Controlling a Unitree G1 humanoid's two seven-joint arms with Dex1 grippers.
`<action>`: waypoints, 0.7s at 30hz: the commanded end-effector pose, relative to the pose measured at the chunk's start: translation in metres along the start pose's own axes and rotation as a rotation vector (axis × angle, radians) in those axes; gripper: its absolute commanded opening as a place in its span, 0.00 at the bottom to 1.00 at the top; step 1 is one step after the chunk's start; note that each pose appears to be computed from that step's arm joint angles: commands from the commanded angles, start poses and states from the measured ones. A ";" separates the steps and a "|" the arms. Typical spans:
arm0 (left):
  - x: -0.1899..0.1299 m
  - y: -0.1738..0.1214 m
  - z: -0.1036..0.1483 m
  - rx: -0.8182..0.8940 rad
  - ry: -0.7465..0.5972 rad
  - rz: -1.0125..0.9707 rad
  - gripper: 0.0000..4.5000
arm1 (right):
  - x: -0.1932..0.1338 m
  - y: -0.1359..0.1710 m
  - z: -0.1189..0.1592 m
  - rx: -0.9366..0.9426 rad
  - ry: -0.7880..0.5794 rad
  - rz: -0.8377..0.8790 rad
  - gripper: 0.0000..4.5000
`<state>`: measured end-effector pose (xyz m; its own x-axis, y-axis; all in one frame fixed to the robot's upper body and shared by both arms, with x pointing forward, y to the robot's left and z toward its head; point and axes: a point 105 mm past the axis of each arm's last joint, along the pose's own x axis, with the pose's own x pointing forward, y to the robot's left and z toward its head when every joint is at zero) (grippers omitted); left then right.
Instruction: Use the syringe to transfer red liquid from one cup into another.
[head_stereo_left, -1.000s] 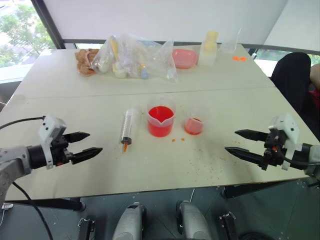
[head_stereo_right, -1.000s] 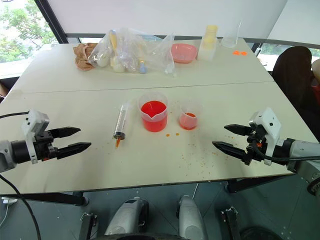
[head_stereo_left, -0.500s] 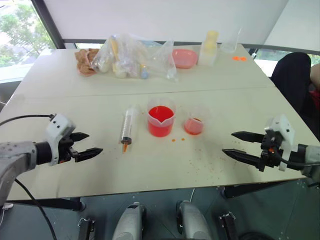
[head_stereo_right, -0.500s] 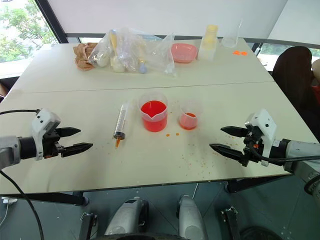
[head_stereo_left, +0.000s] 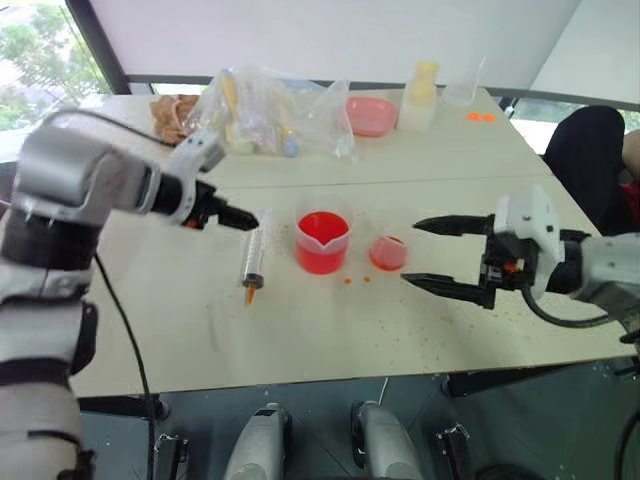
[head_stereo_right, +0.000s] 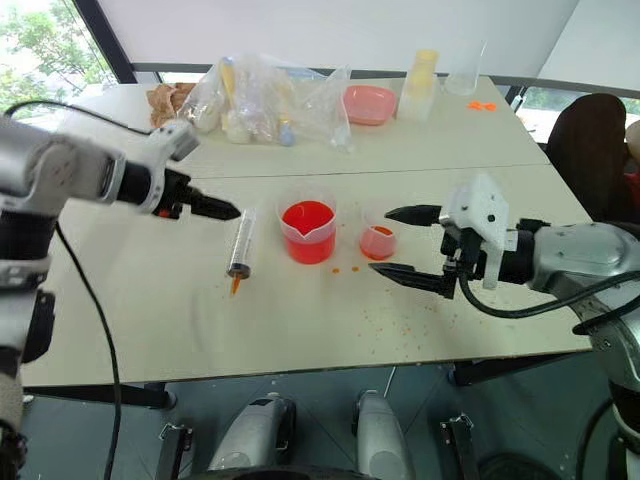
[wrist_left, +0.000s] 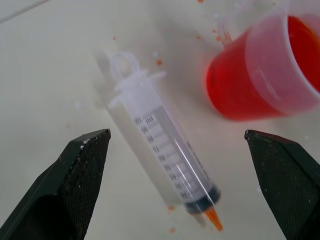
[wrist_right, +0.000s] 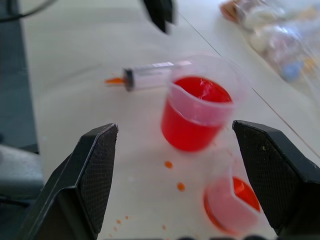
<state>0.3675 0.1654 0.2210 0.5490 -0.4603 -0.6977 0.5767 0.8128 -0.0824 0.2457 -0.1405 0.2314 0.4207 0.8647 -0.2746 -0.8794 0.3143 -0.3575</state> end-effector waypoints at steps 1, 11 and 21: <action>0.022 0.010 0.006 0.002 0.033 0.033 0.99 | 0.003 0.000 0.009 -0.083 -0.007 -0.013 0.86; 0.057 0.000 0.006 -0.057 0.202 0.008 0.99 | 0.011 0.013 0.010 -0.068 -0.040 -0.061 0.86; 0.073 -0.005 -0.017 -0.139 0.297 0.002 0.99 | 0.012 0.010 0.007 -0.053 -0.044 -0.093 0.86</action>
<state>0.3933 0.1321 0.1556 0.3230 -0.3550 -0.8773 0.4823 0.8593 -0.1701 0.2431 -0.1258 0.2217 0.4854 0.8434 -0.2305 -0.8403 0.3773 -0.3891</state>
